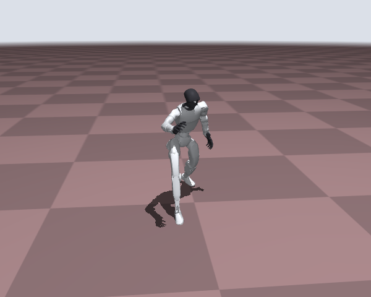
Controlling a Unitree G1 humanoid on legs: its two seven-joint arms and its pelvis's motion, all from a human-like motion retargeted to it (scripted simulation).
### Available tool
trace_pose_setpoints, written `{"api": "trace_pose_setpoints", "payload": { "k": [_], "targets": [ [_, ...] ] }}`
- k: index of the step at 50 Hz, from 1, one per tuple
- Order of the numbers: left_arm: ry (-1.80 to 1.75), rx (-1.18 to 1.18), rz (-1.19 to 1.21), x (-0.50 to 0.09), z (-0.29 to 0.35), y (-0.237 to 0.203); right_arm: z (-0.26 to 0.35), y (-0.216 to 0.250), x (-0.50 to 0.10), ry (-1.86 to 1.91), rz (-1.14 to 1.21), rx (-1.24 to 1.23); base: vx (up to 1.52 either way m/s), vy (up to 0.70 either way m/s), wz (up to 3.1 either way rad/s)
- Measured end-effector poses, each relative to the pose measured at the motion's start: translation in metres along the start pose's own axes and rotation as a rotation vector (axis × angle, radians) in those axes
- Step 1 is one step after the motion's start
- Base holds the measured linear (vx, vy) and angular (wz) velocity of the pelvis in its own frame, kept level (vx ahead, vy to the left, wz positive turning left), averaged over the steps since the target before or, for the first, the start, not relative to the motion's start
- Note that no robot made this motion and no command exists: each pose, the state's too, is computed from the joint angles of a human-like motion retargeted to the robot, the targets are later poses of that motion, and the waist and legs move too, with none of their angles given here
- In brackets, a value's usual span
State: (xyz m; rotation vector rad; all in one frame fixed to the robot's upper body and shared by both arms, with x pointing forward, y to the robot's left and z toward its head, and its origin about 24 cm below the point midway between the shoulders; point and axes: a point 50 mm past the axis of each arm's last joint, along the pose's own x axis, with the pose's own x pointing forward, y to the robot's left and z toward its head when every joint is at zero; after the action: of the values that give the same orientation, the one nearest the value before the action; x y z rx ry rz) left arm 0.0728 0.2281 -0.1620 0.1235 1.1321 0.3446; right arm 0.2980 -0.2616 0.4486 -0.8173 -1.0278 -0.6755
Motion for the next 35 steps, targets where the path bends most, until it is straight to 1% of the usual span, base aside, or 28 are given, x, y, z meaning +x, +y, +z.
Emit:
{"api": "trace_pose_setpoints", "payload": {
  "k": [2,3,4,7,10,13,15,17,20,22,25,27,28,30,32,35],
  "targets": [
    [-0.038,-0.023,-0.015,0.002,0.014,-0.010,-0.017,0.007,-0.013,0.040,0.022,-0.096,-0.01,0.00,-0.11],
    [-0.061,-0.046,-0.005,0.003,0.023,-0.013,-0.029,0.005,-0.019,0.067,-0.052,-0.190,-0.03,-0.02,-0.39],
    [-0.081,-0.072,-0.007,0.003,0.030,-0.017,-0.036,0.012,-0.029,0.090,-0.052,-0.210,-0.03,-0.03,-0.57],
    [-0.128,-0.154,-0.003,0.004,0.053,-0.026,-0.052,0.042,-0.063,0.159,0.071,-0.172,0.02,0.03,-0.71],
    [-0.154,-0.181,0.058,0.008,0.083,-0.034,-0.068,0.061,-0.103,0.189,0.187,-0.194,0.17,0.03,-0.08],
    [-0.281,-0.195,0.143,0.002,0.135,-0.046,-0.086,0.067,-0.155,0.222,0.337,-0.252,0.45,-0.10,1.12],
    [-0.467,-0.248,0.150,-0.015,0.175,-0.052,-0.104,0.062,-0.211,0.306,0.463,-0.284,0.66,-0.23,1.44],
    [-0.690,-0.273,0.063,-0.041,0.209,-0.058,-0.126,0.040,-0.297,0.522,0.593,-0.302,0.73,-0.30,1.01],
    [-0.956,-0.332,-0.103,-0.089,0.247,-0.068,-0.130,-0.023,-0.431,0.959,0.726,-0.347,0.65,-0.15,0.72],
    [-1.060,-0.467,-0.177,-0.114,0.270,-0.068,-0.123,-0.060,-0.487,1.144,0.824,-0.422,0.42,-0.15,0.26],
    [-1.181,-0.697,-0.280,-0.151,0.311,-0.070,-0.112,-0.105,-0.549,1.343,1.068,-0.557,0.20,-0.40,-1.14],
    [-1.264,-0.773,-0.372,-0.185,0.348,-0.079,-0.101,-0.132,-0.590,1.573,1.174,-0.617,0.14,-0.22,-2.11],
    [-1.323,-0.770,-0.413,-0.205,0.369,-0.083,-0.092,-0.144,-0.611,1.725,1.169,-0.626,0.22,-0.02,-2.22],
    [-1.474,-0.684,-0.445,-0.251,0.409,-0.081,-0.070,-0.164,-0.643,2.028,1.094,-0.630,0.24,0.07,-2.36],
    [-1.641,-0.547,-0.394,-0.297,0.446,-0.067,-0.059,-0.172,-0.657,2.201,1.059,-0.642,0.17,0.13,-2.85],
    [-1.825,-0.390,-0.239,-0.356,0.482,-0.031,-0.056,-0.173,-0.661,2.213,1.211,-0.678,0.21,0.07,-3.20]
  ]
}}
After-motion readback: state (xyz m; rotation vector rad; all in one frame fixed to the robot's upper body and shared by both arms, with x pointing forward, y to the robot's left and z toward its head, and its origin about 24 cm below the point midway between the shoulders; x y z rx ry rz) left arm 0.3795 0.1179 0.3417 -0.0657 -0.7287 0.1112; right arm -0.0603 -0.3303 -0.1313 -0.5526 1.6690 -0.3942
